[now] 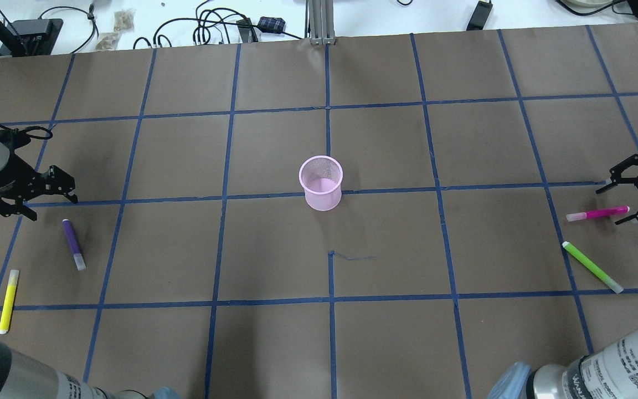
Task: Insert purple and pink pens into pink cup
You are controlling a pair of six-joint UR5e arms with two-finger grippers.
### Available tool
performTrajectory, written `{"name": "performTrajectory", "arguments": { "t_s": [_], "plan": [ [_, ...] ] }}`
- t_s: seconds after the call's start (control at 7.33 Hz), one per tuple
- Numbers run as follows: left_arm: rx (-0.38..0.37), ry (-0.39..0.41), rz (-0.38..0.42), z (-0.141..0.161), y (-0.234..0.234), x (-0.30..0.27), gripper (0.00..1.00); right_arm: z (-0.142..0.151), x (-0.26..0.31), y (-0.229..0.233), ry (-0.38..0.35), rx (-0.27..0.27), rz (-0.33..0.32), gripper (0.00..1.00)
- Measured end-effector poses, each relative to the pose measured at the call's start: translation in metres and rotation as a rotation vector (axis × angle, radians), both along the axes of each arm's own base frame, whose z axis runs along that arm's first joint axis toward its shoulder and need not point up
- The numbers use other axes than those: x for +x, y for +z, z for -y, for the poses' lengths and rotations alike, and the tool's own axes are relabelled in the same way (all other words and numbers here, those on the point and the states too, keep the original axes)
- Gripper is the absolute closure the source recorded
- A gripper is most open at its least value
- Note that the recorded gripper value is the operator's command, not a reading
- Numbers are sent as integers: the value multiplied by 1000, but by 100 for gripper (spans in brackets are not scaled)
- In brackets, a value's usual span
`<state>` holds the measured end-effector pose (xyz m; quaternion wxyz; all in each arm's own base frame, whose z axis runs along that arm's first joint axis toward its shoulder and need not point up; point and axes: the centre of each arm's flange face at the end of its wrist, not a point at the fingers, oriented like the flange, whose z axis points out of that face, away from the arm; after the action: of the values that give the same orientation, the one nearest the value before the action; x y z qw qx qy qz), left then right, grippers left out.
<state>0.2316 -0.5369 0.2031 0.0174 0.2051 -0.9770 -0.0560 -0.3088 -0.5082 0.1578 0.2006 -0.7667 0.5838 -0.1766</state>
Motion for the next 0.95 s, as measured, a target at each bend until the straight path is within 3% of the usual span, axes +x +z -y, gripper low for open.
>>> {"name": "performTrajectory", "arguments": {
  "t_s": [0.55,0.82,0.95],
  "plan": [
    [31,15,-25,2,-27,0,7,-1,0,-2,5,5,-1,66],
    [34,24,-28,3,-29,-1,26,-2,0,-2,4,7,0,93],
    [34,26,-28,3,-30,-1,43,-2,0,-2,3,8,-2,96]
  ]
}}
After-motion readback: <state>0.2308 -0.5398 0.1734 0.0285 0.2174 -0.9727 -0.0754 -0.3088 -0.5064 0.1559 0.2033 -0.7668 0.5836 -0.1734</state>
